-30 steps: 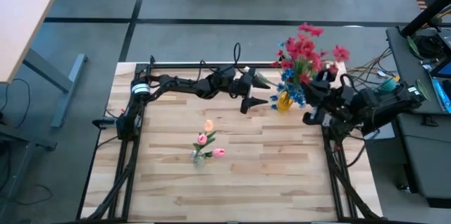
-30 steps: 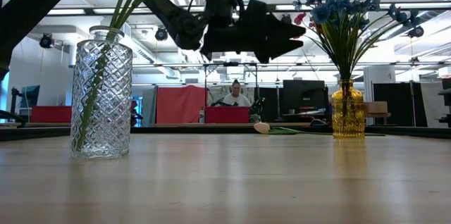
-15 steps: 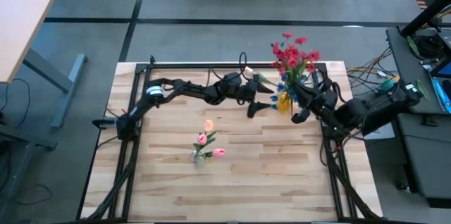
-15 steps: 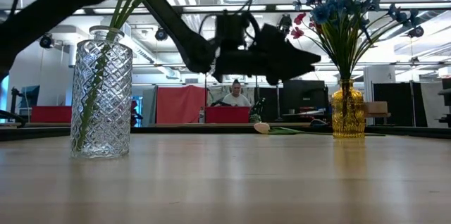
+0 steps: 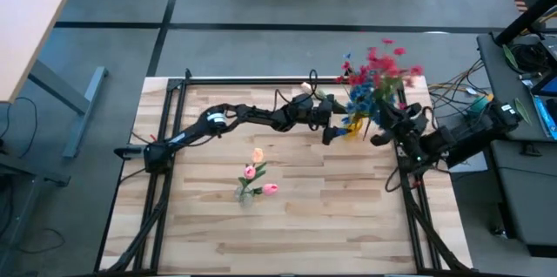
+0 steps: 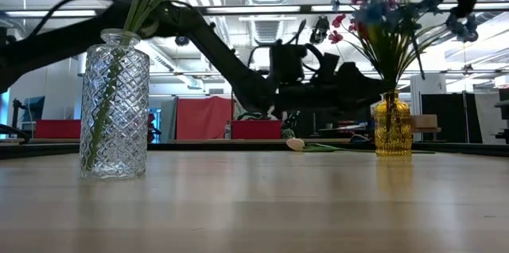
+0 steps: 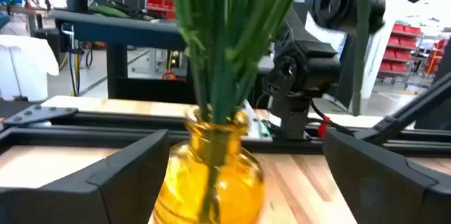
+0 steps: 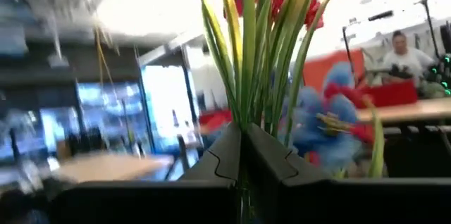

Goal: Sort flowers into vase by color
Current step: Put the red flowers into the yellow vase

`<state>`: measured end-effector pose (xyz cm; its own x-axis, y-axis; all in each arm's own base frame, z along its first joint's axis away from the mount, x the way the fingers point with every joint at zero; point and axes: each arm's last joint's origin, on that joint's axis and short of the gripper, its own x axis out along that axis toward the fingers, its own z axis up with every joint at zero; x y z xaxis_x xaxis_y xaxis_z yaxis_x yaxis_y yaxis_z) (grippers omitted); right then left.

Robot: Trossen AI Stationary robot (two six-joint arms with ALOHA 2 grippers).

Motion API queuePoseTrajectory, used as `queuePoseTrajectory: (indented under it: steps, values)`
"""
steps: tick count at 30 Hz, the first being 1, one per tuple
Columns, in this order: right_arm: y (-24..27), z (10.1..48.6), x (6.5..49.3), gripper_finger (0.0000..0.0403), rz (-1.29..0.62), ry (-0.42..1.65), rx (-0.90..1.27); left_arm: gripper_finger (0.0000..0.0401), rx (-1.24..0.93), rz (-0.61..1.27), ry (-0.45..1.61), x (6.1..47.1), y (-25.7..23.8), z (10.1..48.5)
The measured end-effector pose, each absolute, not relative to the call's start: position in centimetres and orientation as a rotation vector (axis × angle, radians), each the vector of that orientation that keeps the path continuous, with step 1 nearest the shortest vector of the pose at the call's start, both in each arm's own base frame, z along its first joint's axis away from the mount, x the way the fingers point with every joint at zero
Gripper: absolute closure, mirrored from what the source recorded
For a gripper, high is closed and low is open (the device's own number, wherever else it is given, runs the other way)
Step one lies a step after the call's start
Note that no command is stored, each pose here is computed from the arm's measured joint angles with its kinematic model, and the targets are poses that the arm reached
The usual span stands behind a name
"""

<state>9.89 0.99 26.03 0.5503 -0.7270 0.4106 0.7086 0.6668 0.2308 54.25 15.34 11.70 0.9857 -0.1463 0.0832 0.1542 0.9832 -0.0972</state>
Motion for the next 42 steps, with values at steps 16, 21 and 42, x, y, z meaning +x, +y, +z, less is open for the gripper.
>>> queuePoseTrajectory:
  steps: [16,21,42]
  values:
    - [0.4,26.1,9.8,0.0394,-0.854,-0.571,-0.104,0.0055,-0.061,-0.129,-0.032,57.3,16.4,11.2]
    - [-0.1,25.9,10.2,0.0394,-0.888,-0.564,-0.118,0.0081,-0.049,-0.128,-0.017,57.4,16.5,11.1]
    - [-1.0,24.9,12.1,0.0394,-0.935,-0.505,-0.18,0.0139,-0.062,-0.129,0.007,57.4,16.5,11.0]
